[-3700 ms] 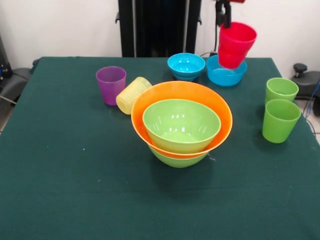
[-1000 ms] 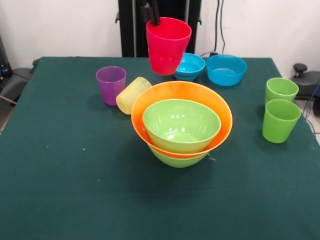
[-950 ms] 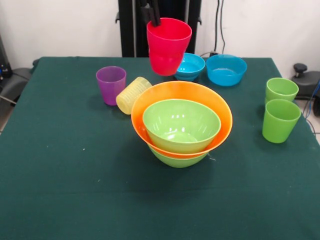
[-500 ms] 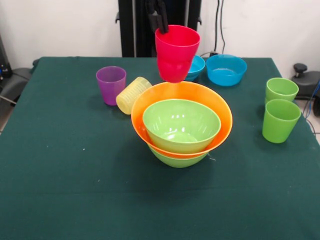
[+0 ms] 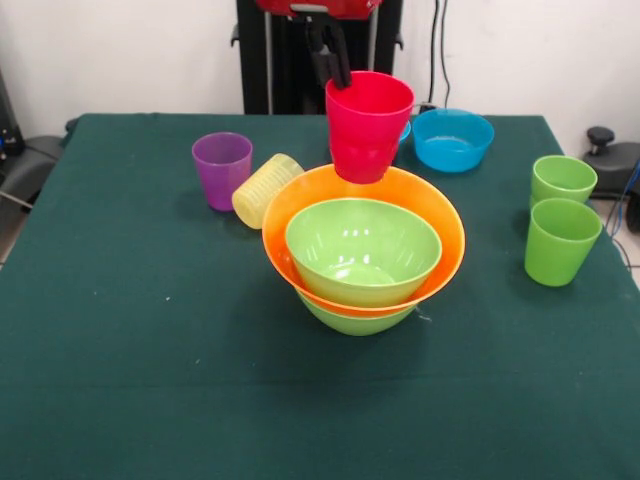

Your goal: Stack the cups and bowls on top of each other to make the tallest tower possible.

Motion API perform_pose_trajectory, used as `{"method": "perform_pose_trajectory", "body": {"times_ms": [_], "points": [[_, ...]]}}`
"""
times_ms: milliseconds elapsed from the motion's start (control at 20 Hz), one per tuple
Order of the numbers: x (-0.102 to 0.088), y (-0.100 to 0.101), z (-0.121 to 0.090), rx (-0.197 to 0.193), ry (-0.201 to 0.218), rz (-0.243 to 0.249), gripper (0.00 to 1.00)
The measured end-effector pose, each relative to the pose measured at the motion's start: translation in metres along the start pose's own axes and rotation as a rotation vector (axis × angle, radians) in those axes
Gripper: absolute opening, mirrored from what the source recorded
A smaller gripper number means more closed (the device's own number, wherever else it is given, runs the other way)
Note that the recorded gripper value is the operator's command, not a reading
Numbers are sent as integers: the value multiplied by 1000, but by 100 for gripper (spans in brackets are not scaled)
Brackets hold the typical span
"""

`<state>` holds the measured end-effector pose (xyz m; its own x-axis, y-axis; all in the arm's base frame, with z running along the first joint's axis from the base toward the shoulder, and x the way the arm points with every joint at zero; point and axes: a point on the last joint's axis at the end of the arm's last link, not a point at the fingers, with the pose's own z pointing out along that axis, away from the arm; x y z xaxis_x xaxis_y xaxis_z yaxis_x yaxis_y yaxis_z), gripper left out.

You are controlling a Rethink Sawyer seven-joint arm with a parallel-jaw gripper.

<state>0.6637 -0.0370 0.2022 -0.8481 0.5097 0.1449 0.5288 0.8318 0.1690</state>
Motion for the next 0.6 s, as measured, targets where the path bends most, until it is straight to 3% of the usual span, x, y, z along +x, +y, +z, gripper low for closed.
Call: {"method": "perform_pose_trajectory", "body": {"times_ms": [600], "points": [[5, 10, 27, -19, 16, -17, 0]]}}
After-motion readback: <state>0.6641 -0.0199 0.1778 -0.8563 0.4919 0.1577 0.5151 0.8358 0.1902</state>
